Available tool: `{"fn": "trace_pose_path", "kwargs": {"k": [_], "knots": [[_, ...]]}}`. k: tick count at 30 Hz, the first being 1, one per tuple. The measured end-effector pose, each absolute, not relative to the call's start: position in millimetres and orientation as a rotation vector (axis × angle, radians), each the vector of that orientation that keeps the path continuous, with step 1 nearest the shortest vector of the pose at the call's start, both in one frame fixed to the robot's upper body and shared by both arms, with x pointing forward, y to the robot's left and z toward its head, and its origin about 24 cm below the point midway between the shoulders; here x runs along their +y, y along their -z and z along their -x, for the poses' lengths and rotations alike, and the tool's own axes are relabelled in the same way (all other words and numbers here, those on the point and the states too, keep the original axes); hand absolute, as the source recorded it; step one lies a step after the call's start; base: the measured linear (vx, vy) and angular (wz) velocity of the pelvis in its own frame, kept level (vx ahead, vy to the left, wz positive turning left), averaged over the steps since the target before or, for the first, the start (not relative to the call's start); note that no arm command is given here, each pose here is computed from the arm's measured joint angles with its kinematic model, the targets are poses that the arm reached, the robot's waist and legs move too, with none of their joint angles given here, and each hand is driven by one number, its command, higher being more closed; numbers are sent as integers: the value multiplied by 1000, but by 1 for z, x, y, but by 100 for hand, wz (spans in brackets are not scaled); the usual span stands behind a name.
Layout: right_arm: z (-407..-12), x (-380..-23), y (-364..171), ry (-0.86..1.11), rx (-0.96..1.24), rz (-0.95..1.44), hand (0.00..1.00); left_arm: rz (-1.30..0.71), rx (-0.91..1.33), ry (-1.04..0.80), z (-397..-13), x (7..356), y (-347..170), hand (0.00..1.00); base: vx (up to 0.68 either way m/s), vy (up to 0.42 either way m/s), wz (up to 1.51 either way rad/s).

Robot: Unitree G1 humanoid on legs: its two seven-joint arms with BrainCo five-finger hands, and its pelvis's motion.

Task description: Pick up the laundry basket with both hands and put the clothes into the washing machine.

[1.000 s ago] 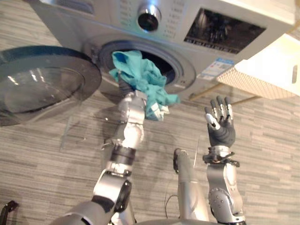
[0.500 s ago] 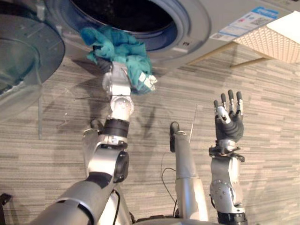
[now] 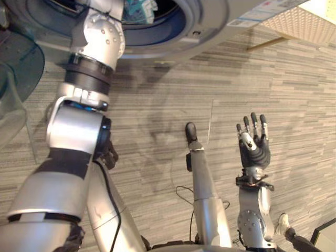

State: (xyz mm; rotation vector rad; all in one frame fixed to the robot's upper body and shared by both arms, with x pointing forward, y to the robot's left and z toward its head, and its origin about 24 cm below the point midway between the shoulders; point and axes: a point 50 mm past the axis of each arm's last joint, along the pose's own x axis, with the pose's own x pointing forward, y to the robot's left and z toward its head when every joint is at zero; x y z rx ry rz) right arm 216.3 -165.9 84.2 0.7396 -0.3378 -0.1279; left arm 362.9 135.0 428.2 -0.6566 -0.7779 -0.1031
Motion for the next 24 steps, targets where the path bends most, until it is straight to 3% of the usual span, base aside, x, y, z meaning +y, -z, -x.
{"fn": "trace_pose_path", "kwargs": {"k": [1, 5, 11, 15, 24], "knots": [[-216, -166, -84, 129, -335, -739, 0, 616, -784, 92, -362, 137, -429, 0, -46, 105, -8], [-211, -174, -80, 157, -335, -721, 0, 338, -849, -66, -358, 141, -434, 0, -28, 87, 0], [-200, -180, -76, 198, -358, -709, 0, -415, -1046, -523, -344, 135, -448, 0, 5, 69, 2], [-198, -180, -78, 202, -389, -738, 0, -753, -1158, -632, -335, 122, -453, 0, 18, 53, -1], [-192, -179, -74, 221, -389, -790, 0, -818, -1242, -708, -325, 119, -461, 0, 0, 28, -6]]}}
